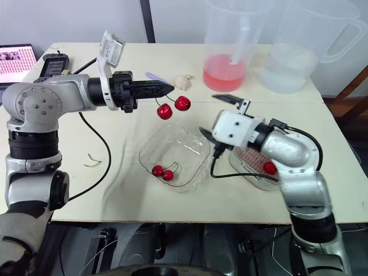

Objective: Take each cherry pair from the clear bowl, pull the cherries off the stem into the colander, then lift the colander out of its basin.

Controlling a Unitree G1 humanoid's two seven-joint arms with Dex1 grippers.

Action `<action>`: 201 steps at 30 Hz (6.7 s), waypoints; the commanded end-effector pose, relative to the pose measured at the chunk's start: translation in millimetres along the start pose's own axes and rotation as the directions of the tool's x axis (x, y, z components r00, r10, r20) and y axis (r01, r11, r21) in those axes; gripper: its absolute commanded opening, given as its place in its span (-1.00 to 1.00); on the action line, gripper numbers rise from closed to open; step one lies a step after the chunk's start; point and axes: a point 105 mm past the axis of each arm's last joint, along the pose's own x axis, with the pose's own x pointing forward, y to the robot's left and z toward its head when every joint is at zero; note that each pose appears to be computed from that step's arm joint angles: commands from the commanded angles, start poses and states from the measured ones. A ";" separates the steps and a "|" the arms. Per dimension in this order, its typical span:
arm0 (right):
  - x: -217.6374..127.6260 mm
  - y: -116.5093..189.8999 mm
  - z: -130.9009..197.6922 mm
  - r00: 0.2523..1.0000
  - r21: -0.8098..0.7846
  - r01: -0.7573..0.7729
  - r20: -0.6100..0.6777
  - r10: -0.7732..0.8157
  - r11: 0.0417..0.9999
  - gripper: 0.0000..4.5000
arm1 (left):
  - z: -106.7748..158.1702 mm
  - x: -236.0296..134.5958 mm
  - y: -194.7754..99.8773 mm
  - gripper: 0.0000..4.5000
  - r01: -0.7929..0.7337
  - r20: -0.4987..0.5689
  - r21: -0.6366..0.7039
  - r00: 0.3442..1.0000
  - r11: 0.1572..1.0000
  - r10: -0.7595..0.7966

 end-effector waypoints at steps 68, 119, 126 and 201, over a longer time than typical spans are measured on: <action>1.4 -5.8 44.1 0.918 0.495 -0.395 0.233 0.320 0.774 -0.69 | 3.8 -10.3 -47.1 -1.00 0.213 -0.029 0.232 0.977 0.949 -0.212; -18.7 -29.7 51.7 0.944 0.444 -0.312 0.245 0.222 0.840 0.99 | 10.6 -3.4 -42.7 -1.00 0.176 0.087 0.237 0.976 0.955 -0.202; 12.1 -33.6 64.3 0.951 0.411 -0.275 0.247 0.184 0.869 0.99 | 11.0 1.5 -41.2 -1.00 0.190 0.072 0.238 0.974 0.953 -0.213; -62.5 -12.6 -102.0 0.832 0.398 -0.178 -0.427 0.354 0.900 -0.10 | -3.1 -22.1 -27.8 -1.00 0.039 0.120 0.243 0.990 0.969 -0.070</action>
